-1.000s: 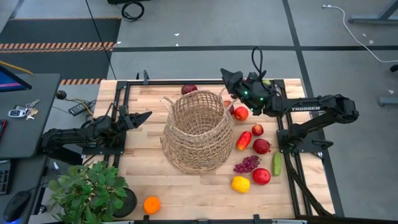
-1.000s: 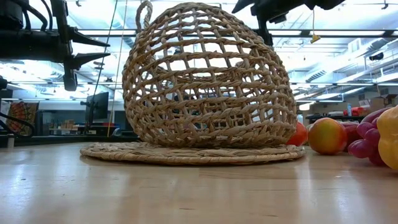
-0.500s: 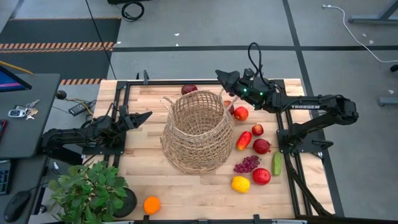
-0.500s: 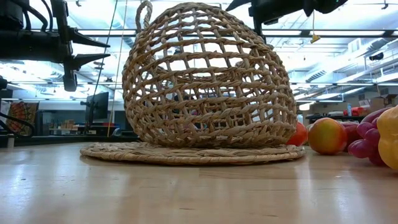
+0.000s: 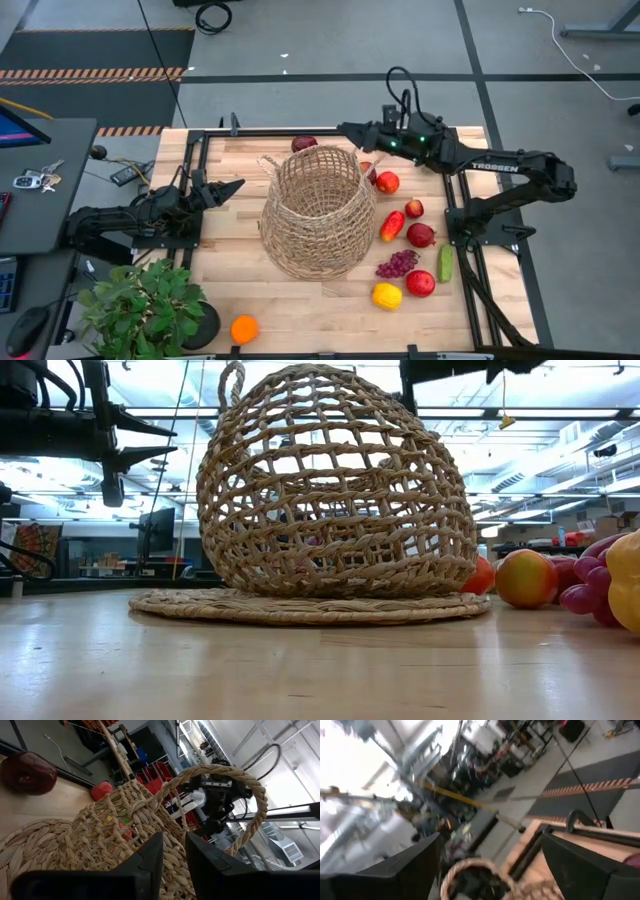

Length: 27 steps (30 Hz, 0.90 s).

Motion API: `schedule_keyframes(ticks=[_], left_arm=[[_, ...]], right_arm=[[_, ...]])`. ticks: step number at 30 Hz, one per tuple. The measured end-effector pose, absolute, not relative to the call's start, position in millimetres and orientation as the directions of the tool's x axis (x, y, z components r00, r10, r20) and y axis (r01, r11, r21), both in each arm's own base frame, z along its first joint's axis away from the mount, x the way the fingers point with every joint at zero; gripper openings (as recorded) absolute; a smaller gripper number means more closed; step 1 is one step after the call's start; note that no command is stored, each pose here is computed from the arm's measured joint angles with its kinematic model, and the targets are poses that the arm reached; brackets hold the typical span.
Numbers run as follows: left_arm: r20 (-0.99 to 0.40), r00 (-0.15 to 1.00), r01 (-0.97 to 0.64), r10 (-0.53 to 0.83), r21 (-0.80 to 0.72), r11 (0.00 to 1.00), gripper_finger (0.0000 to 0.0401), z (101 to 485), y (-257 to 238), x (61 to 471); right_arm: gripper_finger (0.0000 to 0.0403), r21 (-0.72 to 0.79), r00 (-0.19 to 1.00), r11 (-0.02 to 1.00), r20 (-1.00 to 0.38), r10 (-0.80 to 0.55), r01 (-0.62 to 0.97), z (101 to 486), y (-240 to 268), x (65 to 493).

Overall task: Build produce basket
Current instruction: Put the mango into the basket

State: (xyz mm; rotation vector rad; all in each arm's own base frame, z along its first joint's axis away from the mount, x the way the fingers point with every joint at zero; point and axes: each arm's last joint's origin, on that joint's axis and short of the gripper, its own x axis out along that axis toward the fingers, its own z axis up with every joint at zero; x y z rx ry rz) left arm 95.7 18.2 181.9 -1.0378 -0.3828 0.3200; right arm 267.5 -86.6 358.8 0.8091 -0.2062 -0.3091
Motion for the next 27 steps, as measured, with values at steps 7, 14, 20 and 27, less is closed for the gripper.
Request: schedule_keyframes(ticks=[7, 14, 20, 27], left_arm=[[0.156, 0.889, -0.076, 0.432, -0.878, 0.473, 0.0091, 182, 18, 96], [0.155, 0.889, -0.076, 0.432, -0.878, 0.473, 0.0089, 182, 18, 96], [0.155, 0.889, -0.076, 0.431, -0.878, 0.473, 0.0085, 182, 18, 96], [0.155, 0.889, -0.076, 0.431, -0.878, 0.473, 0.0090, 182, 18, 96]], right_arm=[[0.0348, 0.629, 0.924, 0.684, -0.177, -0.339, 0.371, 402, -71, 244], [0.0348, 0.590, 0.745, 0.511, -0.258, -0.615, 0.626, 435, -77, 198], [0.0348, 0.534, 0.612, 0.358, -0.432, -0.663, 0.766, 421, -79, 161], [0.0348, 0.561, 0.573, 0.264, -0.494, -0.654, 0.785, 405, -82, 157]])
